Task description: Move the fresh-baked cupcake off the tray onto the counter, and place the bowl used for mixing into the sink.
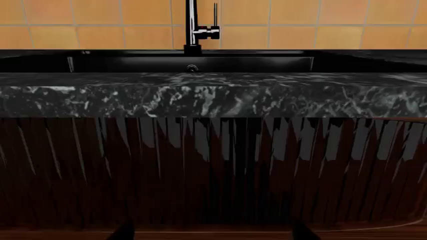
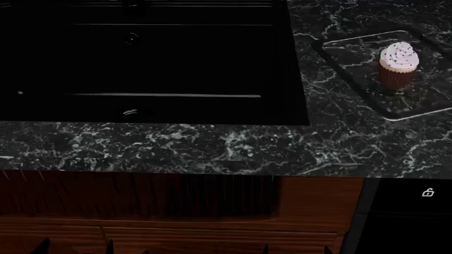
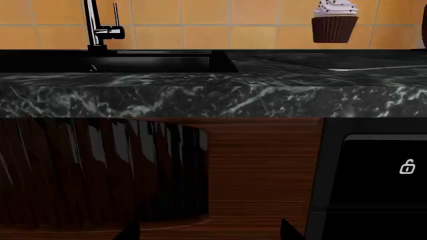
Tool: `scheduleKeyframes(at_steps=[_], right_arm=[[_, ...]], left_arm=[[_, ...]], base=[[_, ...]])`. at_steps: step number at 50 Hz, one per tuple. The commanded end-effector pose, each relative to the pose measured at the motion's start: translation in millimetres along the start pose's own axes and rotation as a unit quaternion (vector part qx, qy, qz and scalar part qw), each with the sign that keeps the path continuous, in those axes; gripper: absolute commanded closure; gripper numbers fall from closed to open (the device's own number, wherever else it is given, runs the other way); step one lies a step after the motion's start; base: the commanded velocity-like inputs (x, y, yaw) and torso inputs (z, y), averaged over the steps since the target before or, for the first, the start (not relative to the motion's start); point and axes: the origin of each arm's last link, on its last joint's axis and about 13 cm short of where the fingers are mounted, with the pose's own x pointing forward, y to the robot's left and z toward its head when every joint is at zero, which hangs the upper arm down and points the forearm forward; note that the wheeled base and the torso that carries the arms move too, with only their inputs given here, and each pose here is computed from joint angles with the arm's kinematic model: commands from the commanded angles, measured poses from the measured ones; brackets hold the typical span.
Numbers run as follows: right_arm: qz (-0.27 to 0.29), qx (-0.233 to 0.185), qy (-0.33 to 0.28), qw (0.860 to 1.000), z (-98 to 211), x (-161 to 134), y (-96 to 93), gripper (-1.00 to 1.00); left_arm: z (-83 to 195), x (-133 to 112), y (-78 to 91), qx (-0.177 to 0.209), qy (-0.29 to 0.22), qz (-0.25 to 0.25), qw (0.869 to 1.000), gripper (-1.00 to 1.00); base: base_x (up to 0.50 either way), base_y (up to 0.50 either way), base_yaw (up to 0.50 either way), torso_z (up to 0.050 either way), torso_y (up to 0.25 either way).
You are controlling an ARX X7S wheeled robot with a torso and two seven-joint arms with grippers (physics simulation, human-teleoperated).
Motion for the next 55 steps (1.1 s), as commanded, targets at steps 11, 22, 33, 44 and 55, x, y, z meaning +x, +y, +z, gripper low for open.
scheduleKeyframes(at_steps=[11,22,33,44,55], right_arm=[[-0.005,-0.004,0.003,1.0,4.1,-0.4,-0.3,-1.0],[-0.007,-0.005,-0.006,1.0,20.0,-5.2,-2.5,-1.0],[-0.005,-0.022,-0.03,0.999,65.4,-0.8,-8.2,-1.0],[0.001,-0.053,-0.081,0.995,132.6,13.5,-12.0,-1.0],[0.006,-0.048,-0.078,0.996,146.8,30.4,-14.9,-1.0]], left_arm=[[0.5,0.2,-0.7,-0.013,0.0,-0.005,1.0,-1.0],[17.6,-8.0,-3.1,-0.003,-0.02,-0.024,1.0,-1.0],[68.8,-0.6,-1.7,0.003,-0.037,-0.037,0.999,-1.0],[146.9,28.0,3.1,0.012,-0.086,-0.035,0.996,-1.0],[147.4,42.9,-1.4,0.022,-0.105,-0.044,0.993,-1.0]], base=[[0.0,0.0,0.0,0.0,0.0],[0.0,0.0,0.0,0.028,0.0],[0.0,0.0,0.0,0.05,0.0],[0.0,0.0,0.0,0.05,0.0],[0.0,0.0,0.0,0.05,0.0]])
